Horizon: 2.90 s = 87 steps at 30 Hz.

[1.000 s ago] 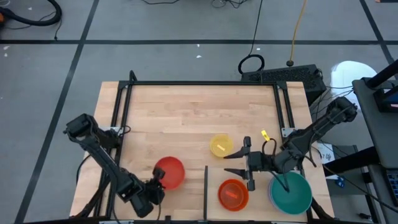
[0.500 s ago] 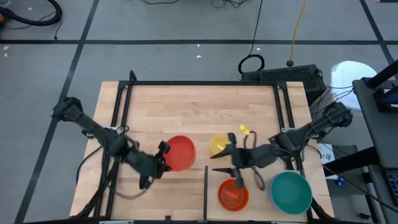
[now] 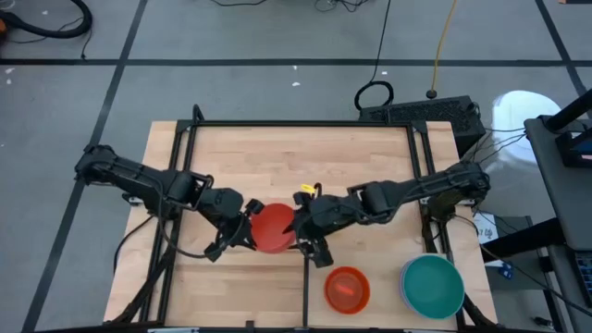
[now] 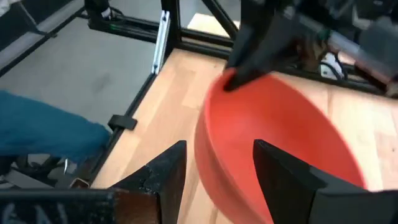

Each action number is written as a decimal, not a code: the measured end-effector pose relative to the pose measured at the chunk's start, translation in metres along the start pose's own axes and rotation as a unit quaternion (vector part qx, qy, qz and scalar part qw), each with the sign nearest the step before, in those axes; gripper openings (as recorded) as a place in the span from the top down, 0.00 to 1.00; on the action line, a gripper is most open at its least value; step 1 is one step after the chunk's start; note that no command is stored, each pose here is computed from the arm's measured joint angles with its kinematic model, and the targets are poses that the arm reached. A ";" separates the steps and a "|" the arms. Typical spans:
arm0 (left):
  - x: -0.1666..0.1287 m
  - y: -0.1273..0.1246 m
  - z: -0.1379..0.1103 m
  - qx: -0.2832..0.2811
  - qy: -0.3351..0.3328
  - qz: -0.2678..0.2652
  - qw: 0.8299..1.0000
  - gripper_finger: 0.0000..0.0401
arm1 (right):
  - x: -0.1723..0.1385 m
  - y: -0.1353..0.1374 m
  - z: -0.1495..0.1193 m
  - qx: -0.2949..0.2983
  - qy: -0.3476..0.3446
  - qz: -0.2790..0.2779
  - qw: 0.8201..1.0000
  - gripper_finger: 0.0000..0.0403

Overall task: Place and stack bowls onto a shelf
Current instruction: Stack the orange bowl on top of the green bowl on the shelf

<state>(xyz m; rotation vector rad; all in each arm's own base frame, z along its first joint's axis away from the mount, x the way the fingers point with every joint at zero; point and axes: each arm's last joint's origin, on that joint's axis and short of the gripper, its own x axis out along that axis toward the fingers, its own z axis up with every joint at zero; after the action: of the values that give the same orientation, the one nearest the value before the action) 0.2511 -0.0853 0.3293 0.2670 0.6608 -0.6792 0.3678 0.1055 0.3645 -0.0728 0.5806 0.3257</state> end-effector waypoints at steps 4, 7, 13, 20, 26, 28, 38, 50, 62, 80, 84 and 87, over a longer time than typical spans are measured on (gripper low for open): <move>-0.005 -0.001 0.000 -0.006 0.019 -0.009 1.000 0.98 | 0.001 -0.014 -0.001 0.015 0.004 0.041 0.999 0.56; -0.006 -0.002 0.000 -0.007 0.024 -0.009 1.000 0.97 | 0.005 -0.021 -0.004 0.024 0.018 0.069 0.997 0.56; -0.007 -0.003 -0.001 0.001 0.026 -0.013 1.000 0.92 | 0.015 -0.028 -0.013 0.023 0.047 0.071 0.996 0.64; -0.007 -0.003 0.000 0.008 0.024 -0.016 1.000 0.98 | 0.020 -0.029 -0.015 -0.028 0.049 0.072 0.996 0.75; -0.007 -0.003 0.002 0.018 0.008 -0.024 1.000 0.93 | 0.020 -0.029 -0.016 -0.043 0.052 0.075 0.995 0.82; -0.007 -0.003 0.004 0.026 -0.004 -0.032 0.999 0.95 | 0.021 -0.029 -0.017 -0.050 0.051 0.077 0.994 0.82; -0.008 0.003 0.006 0.039 -0.022 -0.017 0.999 0.92 | 0.020 -0.029 -0.019 -0.042 0.047 0.134 0.989 0.81; -0.009 0.007 0.013 0.048 -0.030 0.076 0.995 0.79 | 0.020 -0.027 -0.022 -0.057 0.058 0.149 0.986 0.99; -0.011 0.007 0.032 0.040 -0.069 0.257 0.963 0.35 | 0.005 -0.034 -0.012 -0.027 0.042 -0.015 0.999 1.00; 0.029 -0.032 0.045 -0.119 -0.117 0.322 0.932 0.57 | -0.094 0.025 -0.024 0.234 0.092 -0.176 0.952 1.00; 0.049 -0.035 0.042 -0.131 -0.101 0.327 0.930 0.61 | -0.105 0.040 -0.029 0.286 0.107 -0.160 0.939 1.00; 0.060 -0.034 0.039 -0.146 -0.093 0.331 0.928 0.63 | -0.110 0.051 -0.027 0.310 0.108 -0.132 0.935 1.00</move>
<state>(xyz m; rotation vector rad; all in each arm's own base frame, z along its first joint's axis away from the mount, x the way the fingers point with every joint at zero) 0.2823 -0.1571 0.3201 0.1312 0.4397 0.0467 0.2510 0.1191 0.4038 0.4260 0.8600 -0.1414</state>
